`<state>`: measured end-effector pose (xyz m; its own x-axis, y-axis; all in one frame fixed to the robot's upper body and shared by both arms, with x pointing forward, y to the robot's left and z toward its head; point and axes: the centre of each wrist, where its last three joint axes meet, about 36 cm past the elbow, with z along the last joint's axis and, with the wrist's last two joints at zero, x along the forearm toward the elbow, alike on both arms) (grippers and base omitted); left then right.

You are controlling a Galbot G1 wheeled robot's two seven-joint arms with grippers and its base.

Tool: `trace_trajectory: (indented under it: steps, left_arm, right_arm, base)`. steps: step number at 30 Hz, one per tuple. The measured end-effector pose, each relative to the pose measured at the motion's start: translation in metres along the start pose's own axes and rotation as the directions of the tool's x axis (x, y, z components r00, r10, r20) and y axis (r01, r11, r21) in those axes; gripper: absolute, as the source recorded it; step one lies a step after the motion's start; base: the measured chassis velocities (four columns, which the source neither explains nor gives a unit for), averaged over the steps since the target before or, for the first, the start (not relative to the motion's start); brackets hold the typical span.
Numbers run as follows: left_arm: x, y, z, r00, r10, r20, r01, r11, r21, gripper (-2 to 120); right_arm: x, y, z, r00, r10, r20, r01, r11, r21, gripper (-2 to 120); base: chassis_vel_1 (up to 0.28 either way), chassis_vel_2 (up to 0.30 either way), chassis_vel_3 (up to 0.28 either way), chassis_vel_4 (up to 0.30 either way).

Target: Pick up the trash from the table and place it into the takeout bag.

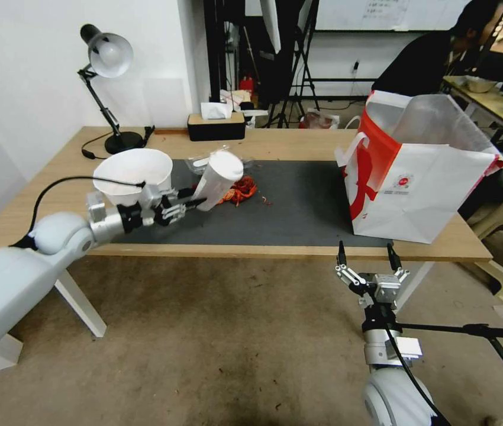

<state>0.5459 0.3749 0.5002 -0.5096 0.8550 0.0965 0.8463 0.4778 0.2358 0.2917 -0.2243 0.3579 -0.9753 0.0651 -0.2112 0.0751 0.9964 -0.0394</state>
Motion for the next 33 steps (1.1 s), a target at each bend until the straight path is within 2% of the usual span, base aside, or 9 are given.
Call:
trace_trajectory:
  steps: [5, 10, 19, 23, 25, 26, 29, 30, 33]
  left_arm:
    - [-0.014, 0.003, -0.001, 1.000, 0.015, 0.010, -0.015, 1.000, 0.001, 5]
    - [-0.032, 0.008, -0.009, 0.999, 0.036, 0.028, -0.036, 0.999, -0.010, 4]
    - [-0.084, 0.029, -0.045, 0.993, 0.098, 0.058, -0.094, 0.994, -0.060, 4]
    - [-0.115, 0.040, -0.068, 0.989, 0.129, 0.075, -0.122, 0.989, -0.086, 4]
    - [-0.137, 0.048, -0.087, 0.986, 0.146, 0.084, -0.136, 0.985, -0.107, 4]
    - [-0.137, 0.048, -0.087, 0.986, 0.146, 0.084, -0.136, 0.985, -0.107, 4]
    - [-0.171, 0.055, -0.121, 0.979, 0.178, 0.096, -0.163, 0.976, -0.144, 4]
    - [-0.171, 0.055, -0.121, 0.979, 0.178, 0.096, -0.163, 0.976, -0.144, 4]
    - [-0.212, 0.057, -0.158, 0.968, 0.226, 0.109, -0.203, 0.961, -0.189, 4]
  right_arm:
    - [0.001, -0.003, 0.000, 1.000, 0.006, -0.002, -0.006, 1.000, 0.005, 100]
    - [0.000, -0.004, 0.000, 1.000, 0.009, -0.001, -0.009, 1.000, 0.006, 100]
    - [0.000, -0.004, 0.000, 1.000, 0.015, 0.000, -0.015, 1.000, 0.003, 100]
    - [0.000, -0.004, 0.000, 1.000, 0.020, -0.001, -0.020, 1.000, 0.003, 100]
    - [0.000, -0.005, 0.000, 1.000, 0.023, -0.002, -0.023, 1.000, 0.004, 100]
    - [0.000, -0.005, 0.000, 1.000, 0.023, -0.002, -0.023, 1.000, 0.004, 100]
    - [0.000, -0.005, 0.000, 1.000, 0.027, -0.002, -0.027, 1.000, 0.005, 100]
    - [0.000, -0.005, 0.000, 1.000, 0.027, -0.002, -0.027, 1.000, 0.005, 100]
    - [0.000, -0.007, 0.000, 0.999, 0.032, -0.001, -0.032, 0.999, 0.007, 100]
  base:
    - [0.000, 0.000, 0.000, 0.000]
    - [0.000, 0.000, 0.000, 0.000]
    - [0.000, 0.000, 0.000, 0.000]
    - [0.000, 0.000, 0.000, 0.000]
    - [0.000, 0.000, 0.000, 0.000]
    - [0.000, 0.000, 0.000, 0.000]
    - [0.000, 0.000, 0.000, 0.000]
    - [0.000, 0.000, 0.000, 0.000]
    - [0.000, 0.000, 0.000, 0.000]
